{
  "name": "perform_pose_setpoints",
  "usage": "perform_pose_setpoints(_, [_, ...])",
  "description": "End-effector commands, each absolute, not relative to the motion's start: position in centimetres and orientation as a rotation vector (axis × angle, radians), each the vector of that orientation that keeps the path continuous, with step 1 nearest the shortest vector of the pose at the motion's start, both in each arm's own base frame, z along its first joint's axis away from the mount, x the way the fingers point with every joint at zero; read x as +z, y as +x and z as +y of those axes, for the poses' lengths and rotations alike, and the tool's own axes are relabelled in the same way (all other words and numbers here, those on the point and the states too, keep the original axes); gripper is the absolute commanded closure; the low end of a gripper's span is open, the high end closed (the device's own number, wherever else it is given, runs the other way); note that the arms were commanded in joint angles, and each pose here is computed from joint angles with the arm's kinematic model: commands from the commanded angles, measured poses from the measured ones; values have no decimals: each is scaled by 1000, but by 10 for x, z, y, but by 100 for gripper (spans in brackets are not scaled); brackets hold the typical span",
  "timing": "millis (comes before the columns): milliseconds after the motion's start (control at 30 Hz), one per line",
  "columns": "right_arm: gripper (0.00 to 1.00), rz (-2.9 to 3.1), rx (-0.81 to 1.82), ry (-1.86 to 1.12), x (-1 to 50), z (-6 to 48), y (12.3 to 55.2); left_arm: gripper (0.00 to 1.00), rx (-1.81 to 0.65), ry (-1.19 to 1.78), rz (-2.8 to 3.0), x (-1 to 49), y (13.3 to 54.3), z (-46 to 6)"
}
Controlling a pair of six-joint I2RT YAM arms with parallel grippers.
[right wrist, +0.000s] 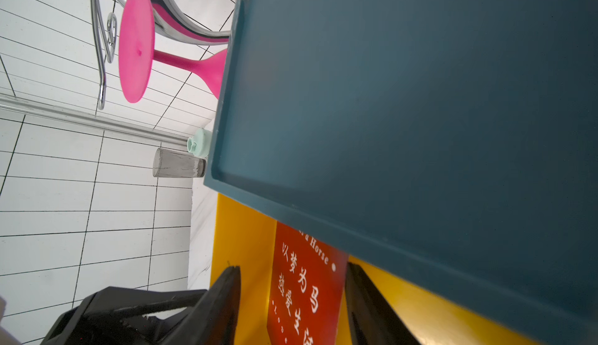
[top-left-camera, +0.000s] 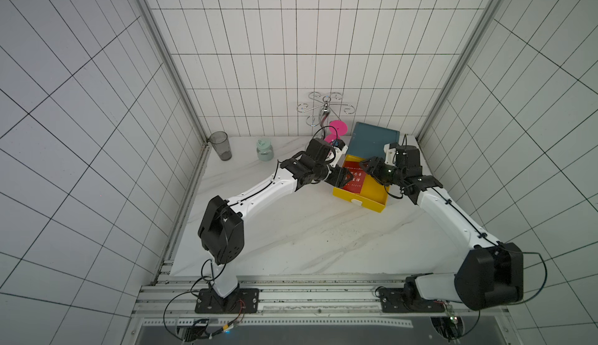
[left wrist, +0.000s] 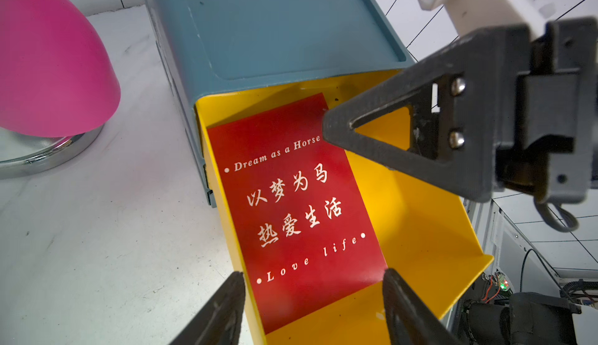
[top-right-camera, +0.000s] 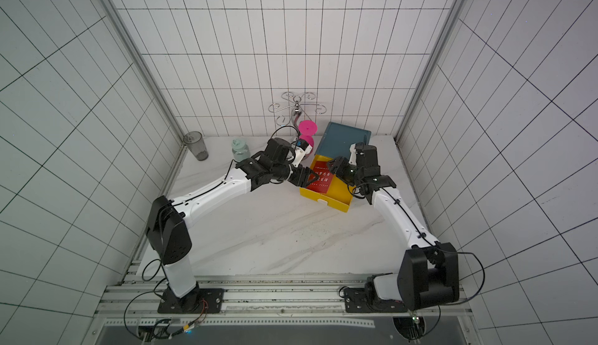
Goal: Take the postcards out of the drawer
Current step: Pick up the postcard from the drawer.
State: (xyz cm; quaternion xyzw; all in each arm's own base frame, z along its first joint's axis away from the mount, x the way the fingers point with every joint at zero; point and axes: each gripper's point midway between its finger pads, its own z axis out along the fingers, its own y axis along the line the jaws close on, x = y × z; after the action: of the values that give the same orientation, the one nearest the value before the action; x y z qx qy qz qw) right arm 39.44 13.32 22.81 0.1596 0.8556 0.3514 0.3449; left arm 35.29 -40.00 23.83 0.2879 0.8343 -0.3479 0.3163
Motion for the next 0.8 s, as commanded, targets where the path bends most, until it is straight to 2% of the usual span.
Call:
perform_pose_setpoints(0, [48,2253,923,429,213,134,392,33,-923,726,2142,261,361,-398])
perform_pose_setpoints(167, [51,2255,916,435,211,133,393,33,-925,695,2127,271,364,-392])
perform_pose_setpoints(467, [66,2254,913,446,209,133,395,33,-941,686,2117,275,361,-389])
perform_pose_setpoints(567, [72,2259,916,456,206,133,395,33,-942,681,2119,275,360,-388])
perform_pose_setpoints(767, [90,2258,913,478,205,131,396,33,-931,668,2125,275,361,-382])
